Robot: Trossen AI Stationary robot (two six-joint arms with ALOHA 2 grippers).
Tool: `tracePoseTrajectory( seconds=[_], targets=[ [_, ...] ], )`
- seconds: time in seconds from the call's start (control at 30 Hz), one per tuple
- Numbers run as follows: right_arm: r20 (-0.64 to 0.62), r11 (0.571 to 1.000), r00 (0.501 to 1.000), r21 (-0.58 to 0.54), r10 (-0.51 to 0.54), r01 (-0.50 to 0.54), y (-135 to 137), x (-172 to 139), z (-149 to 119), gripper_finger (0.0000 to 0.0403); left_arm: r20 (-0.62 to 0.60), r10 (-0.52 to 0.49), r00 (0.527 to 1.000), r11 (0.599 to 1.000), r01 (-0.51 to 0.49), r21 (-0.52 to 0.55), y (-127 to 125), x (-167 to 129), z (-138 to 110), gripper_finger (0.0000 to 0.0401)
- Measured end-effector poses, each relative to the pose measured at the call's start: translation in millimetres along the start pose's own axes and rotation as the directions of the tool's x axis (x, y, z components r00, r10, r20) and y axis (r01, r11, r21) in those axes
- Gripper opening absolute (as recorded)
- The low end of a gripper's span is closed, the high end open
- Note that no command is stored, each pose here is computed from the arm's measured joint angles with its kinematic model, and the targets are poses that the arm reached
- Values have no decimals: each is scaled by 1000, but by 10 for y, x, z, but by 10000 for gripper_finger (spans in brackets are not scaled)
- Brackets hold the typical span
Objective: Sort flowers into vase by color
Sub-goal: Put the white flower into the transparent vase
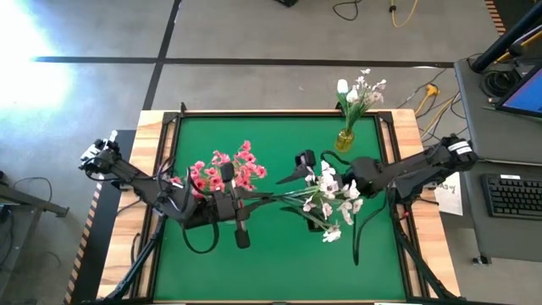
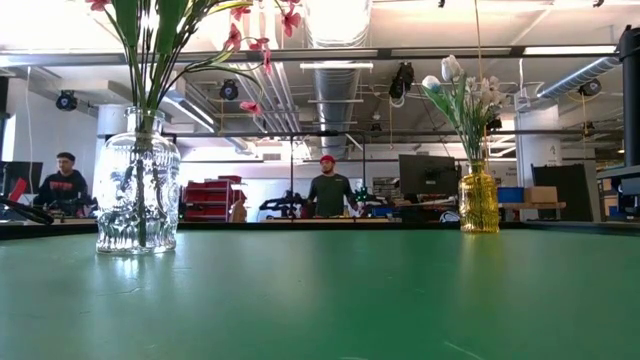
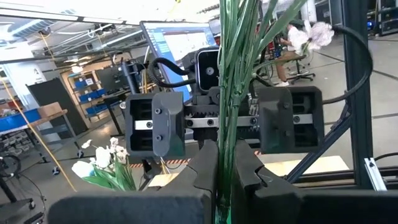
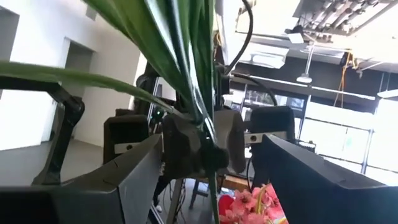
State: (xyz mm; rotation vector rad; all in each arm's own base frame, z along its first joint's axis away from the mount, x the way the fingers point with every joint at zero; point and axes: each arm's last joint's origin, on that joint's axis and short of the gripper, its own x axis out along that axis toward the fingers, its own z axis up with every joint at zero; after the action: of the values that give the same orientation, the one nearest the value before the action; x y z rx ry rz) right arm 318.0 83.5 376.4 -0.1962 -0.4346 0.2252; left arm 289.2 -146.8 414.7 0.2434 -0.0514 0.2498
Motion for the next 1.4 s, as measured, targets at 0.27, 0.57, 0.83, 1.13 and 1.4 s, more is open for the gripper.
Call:
tracePoseTrajectory(
  seconds=[0.27, 0.57, 0.83, 1.13, 1.4],
  targets=[
    [-23, 1000, 1000, -28, -1, 0, -19, 259, -49, 231, -3, 3, 1000, 1000, -3, -2, 7, 8, -8, 0],
    [-17, 999, 1000, -49, -6, 5, -39, 305, -58, 95, -7, 10, 1000, 1000, -10, -1, 9, 8, -11, 0],
    [-13, 999, 1000, -46, 0, -1, -41, 307, -44, 50, -11, 9, 1000, 1000, -9, -2, 6, 7, -16, 13],
    [-99, 1000, 995, -10, -16, 15, -96, 281, 120, 57, -32, -5, 999, 1000, 6, 22, 23, -3, 21, 103],
    [-290, 992, 949, -51, -122, 112, -224, 130, 491, 57, -64, -26, 998, 1000, 26, 4, 83, -83, 239, 158]
  ],
)
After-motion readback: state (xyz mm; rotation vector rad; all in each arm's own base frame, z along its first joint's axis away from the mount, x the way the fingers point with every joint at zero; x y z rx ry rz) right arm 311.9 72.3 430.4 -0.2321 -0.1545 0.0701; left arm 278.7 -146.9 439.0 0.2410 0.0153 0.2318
